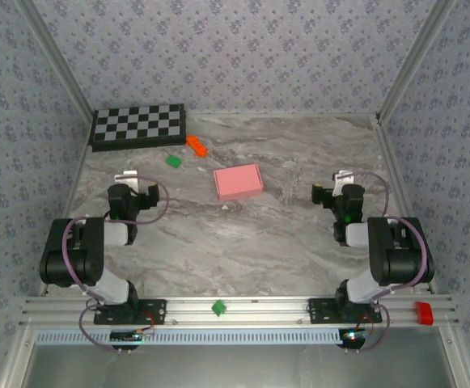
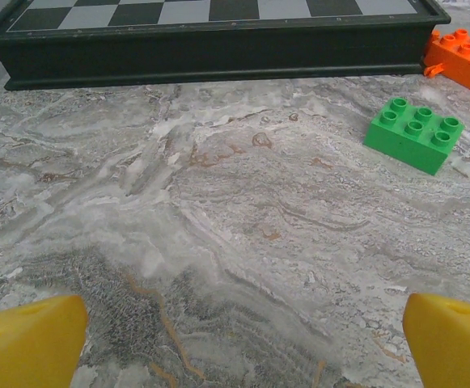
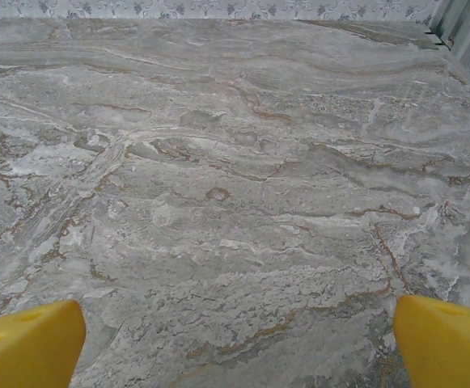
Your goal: Fold the paper box
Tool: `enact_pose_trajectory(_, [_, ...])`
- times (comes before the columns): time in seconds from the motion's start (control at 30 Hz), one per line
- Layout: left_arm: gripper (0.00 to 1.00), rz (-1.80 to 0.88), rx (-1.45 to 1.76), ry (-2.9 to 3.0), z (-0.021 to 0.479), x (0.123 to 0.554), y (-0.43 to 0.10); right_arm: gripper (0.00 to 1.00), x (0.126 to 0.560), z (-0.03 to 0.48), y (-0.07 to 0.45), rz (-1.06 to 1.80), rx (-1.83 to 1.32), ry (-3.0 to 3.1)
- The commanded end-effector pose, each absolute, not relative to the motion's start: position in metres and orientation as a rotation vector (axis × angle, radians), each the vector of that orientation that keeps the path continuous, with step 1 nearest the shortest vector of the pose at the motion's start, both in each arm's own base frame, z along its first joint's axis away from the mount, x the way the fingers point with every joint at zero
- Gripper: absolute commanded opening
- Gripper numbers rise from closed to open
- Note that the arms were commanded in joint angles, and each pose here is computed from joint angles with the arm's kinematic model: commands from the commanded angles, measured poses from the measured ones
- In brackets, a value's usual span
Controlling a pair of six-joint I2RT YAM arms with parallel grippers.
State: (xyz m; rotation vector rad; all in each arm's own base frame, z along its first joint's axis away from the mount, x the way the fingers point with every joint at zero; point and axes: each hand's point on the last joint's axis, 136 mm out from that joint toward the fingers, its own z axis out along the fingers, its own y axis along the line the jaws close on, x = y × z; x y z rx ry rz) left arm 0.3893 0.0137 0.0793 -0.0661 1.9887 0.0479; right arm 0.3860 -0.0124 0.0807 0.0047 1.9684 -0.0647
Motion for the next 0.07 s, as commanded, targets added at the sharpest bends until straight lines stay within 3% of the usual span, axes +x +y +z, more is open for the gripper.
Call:
enact_pose_trajectory(0.0, [1.00, 0.049, -0.095, 1.965, 0.0876, 0.3969, 0.0179, 0.99, 0.3918, 0.0856, -0.0175, -0.079, 0.029, 1.956])
enact_pose_trajectory(0.03, [1.00, 0.050, -0.095, 1.962, 0.0883, 0.3973, 0.0180, 1.00, 0.3920, 0.0859, -0.0176, -0.080, 0.029, 1.955])
